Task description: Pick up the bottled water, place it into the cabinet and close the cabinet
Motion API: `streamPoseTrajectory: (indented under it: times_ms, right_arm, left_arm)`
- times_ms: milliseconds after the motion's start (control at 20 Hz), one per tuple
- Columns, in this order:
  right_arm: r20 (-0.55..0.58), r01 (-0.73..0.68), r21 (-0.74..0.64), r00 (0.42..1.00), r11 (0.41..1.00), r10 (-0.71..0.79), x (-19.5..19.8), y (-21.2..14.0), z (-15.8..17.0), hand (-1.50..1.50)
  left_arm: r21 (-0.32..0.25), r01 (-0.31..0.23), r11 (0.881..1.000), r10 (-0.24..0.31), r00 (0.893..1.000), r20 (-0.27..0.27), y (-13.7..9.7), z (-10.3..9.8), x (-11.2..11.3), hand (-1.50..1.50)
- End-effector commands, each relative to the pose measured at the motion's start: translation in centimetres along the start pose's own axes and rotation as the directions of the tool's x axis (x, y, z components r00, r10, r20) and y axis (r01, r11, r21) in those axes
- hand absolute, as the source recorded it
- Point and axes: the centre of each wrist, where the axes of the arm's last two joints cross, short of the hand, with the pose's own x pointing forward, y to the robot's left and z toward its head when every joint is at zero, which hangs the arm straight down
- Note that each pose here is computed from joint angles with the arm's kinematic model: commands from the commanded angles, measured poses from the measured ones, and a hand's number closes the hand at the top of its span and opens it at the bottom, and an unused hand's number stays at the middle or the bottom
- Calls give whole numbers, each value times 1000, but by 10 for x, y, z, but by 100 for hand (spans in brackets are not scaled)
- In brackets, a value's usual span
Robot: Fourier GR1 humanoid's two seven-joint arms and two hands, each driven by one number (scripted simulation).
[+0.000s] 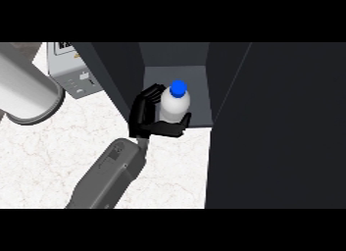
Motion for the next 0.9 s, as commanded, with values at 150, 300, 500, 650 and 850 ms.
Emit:
streamPoseTrajectory:
  times_ms: [150, 300, 500, 650, 850]
  right_arm:
    - [45, 53, 6, 998, 999, -53, 0, -9, -3, -150]
    - [61, 32, -25, 998, 999, -30, 16, -14, -6, -150]
    - [54, 36, -1, 998, 999, -36, 9, -12, -7, -150]
    - [68, 25, 26, 997, 999, -27, 13, -13, -10, -150]
    - [54, 46, 27, 997, 999, -48, 18, -9, 0, -150]
  left_arm:
    - [50, 120, 992, -118, 993, -28, -33, -48, 32, 150]
    - [97, 131, 987, -125, 990, -63, -24, -51, 22, 150]
    - [85, 161, 983, -152, 983, -100, -16, -71, 22, 150]
    - [97, 323, 941, -317, 946, -71, -11, -71, 12, 150]
    - [158, 415, 896, -399, 909, -123, 1, -72, 4, 150]
